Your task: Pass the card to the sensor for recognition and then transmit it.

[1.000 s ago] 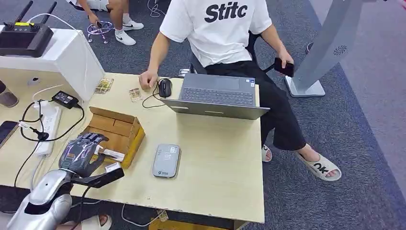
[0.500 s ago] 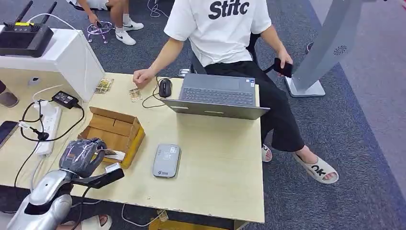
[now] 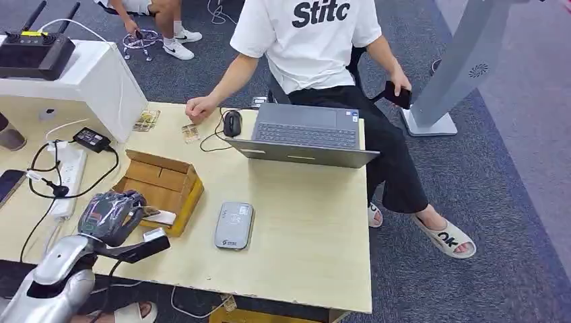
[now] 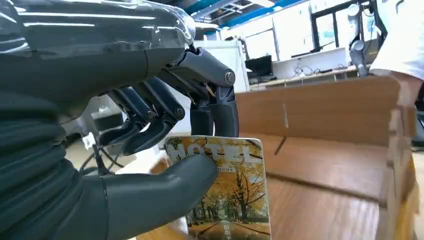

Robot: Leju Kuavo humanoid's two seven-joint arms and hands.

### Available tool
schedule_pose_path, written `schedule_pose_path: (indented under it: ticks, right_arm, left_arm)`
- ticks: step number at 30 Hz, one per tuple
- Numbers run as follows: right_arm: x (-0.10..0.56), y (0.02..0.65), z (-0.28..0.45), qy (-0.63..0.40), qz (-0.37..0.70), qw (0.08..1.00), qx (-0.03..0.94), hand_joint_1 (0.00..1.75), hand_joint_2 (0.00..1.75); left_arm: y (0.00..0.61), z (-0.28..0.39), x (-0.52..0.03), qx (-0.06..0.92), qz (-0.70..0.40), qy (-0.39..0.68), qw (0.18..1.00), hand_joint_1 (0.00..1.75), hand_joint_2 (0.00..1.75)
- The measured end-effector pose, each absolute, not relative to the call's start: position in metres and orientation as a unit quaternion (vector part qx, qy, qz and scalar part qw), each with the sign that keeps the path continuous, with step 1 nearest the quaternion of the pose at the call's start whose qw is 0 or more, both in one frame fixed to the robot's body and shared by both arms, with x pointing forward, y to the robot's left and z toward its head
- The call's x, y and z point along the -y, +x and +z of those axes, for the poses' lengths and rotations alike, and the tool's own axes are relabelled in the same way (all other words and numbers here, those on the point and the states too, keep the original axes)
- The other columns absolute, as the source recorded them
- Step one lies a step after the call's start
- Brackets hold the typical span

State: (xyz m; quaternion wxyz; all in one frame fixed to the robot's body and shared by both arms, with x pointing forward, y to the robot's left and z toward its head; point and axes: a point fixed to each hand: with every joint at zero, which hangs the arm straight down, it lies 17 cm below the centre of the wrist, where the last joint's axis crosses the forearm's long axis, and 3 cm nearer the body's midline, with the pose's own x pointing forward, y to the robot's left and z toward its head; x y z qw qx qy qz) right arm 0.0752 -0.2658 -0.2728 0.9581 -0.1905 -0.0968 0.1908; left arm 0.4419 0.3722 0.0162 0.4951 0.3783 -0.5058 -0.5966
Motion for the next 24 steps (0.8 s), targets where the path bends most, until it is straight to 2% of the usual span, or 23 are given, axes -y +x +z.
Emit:
schedule_pose_path:
  ticks: [9, 17, 20, 24]
  right_arm:
    - [0.265, 0.076, -0.273, -0.189, 0.186, 0.959, 0.099, 0.00, 1.75]
    - [0.264, 0.076, -0.273, -0.188, 0.187, 0.959, 0.100, 0.00, 1.75]
    - [0.264, 0.076, -0.273, -0.188, 0.186, 0.959, 0.100, 0.00, 1.75]
    - [0.264, 0.075, -0.273, -0.189, 0.188, 0.959, 0.097, 0.00, 1.75]
  left_arm:
    - [0.480, 0.085, -0.399, 0.511, -0.595, 0.424, 0.453, 1.75, 1.75]
    - [0.487, 0.103, -0.411, 0.499, -0.601, 0.451, 0.432, 1.75, 1.75]
    - [0.491, 0.115, -0.425, 0.468, -0.611, 0.504, 0.393, 1.75, 1.75]
    - [0.504, 0.150, -0.443, 0.404, -0.632, 0.591, 0.296, 1.75, 1.75]
